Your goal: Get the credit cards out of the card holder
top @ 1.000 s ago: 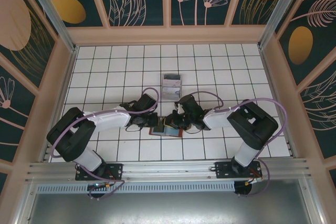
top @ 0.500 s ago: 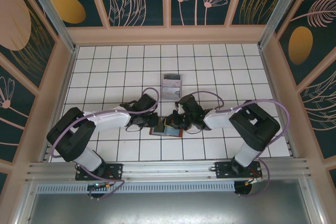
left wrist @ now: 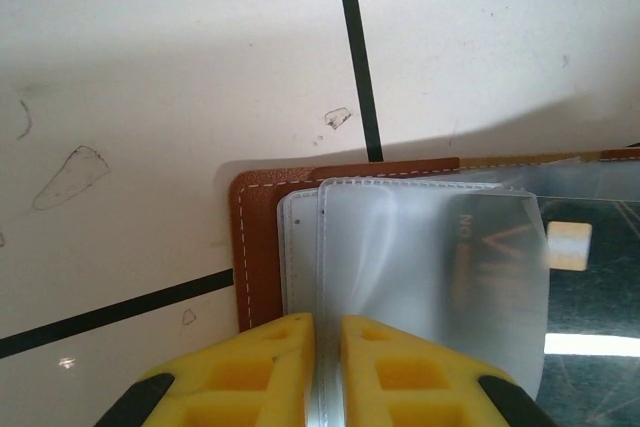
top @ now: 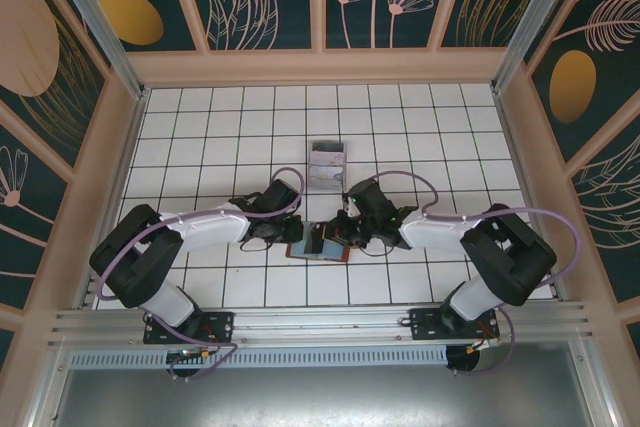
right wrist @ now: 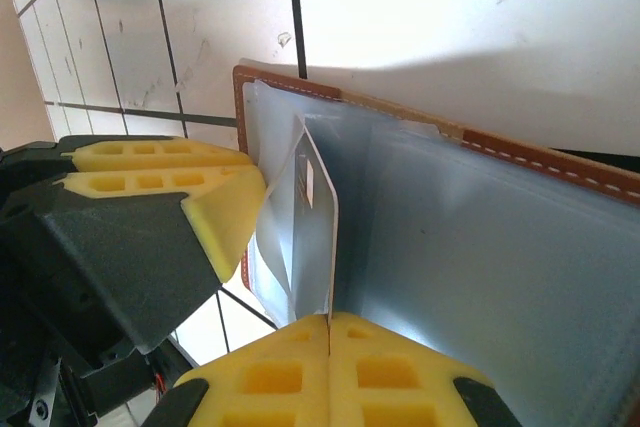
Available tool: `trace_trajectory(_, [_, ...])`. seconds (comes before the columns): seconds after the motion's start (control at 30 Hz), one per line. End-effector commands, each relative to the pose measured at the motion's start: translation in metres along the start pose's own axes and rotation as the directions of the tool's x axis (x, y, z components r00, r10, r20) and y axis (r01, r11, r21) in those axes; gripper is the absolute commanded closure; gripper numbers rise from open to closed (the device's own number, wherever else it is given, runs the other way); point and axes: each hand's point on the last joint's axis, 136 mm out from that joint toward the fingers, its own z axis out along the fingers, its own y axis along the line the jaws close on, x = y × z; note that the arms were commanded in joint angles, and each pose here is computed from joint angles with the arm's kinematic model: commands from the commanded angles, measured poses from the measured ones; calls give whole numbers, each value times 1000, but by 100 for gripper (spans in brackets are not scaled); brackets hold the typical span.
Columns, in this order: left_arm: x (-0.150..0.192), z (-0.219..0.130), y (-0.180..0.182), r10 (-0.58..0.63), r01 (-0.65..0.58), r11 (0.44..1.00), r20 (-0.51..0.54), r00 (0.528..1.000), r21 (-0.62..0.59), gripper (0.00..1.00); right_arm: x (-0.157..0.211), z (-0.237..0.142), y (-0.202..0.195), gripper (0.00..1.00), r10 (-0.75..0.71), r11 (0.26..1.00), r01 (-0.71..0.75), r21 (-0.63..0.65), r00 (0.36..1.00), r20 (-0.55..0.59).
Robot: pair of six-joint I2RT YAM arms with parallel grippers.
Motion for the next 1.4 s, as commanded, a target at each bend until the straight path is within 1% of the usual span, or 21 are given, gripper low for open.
trace_trajectory(0.0, [39, 9, 36, -21, 5, 991, -128, 992, -131, 82, 3, -11, -13, 100, -10, 998, 9, 61, 1000, 8])
trace_trajectory(0.5, [34, -3, 28, -36, 27, 995, -98, 995, -95, 81, -11, -51, -1, 100, -120, 985, 106, 139, 989, 92])
trace_trajectory(0.63, [26, -9, 22, -34, 29, 997, -68, 997, -78, 75, -18, -59, 7, 100, -184, 975, 166, 145, 976, 117])
trace_trajectory(0.73, [19, -13, 19, -30, 27, 997, -42, 999, -78, 72, -25, -65, 14, 100, -238, 964, 216, 157, 961, 138])
trace_trajectory(0.83, [15, -12, 16, -23, 20, 997, -34, 999, -72, 72, -33, -72, 21, 100, -306, 943, 277, 186, 939, 156])
trace_trajectory(0.9, [13, -11, 14, -21, 19, 998, -37, 999, -66, 72, -40, -77, 22, 100, -362, 919, 322, 226, 917, 166])
trace_trajectory(0.97, [12, -12, 12, -20, 18, 998, -31, 999, -60, 72, -48, -83, 21, 100, -418, 889, 363, 278, 892, 172])
trace_trajectory(1.07, [8, -16, 9, -16, 15, 999, -13, 1000, -52, 70, -57, -87, 21, 100, -526, 824, 465, 324, 840, 134])
trace_trajectory(1.17, [3, -21, 9, -15, 15, 998, 10, 1000, -53, 66, -64, -90, 21, 100, -659, 711, 591, 382, 749, 69])
trace_trajectory(1.23, [0, -25, 9, -16, 18, 998, 27, 1000, -60, 64, -66, -92, 20, 100, -742, 614, 680, 400, 671, -1])
trace_trajectory(1.37, [-4, -29, 9, -17, 20, 997, 49, 999, -69, 62, -71, -90, 7, 100, -827, 436, 786, 438, 542, -149])
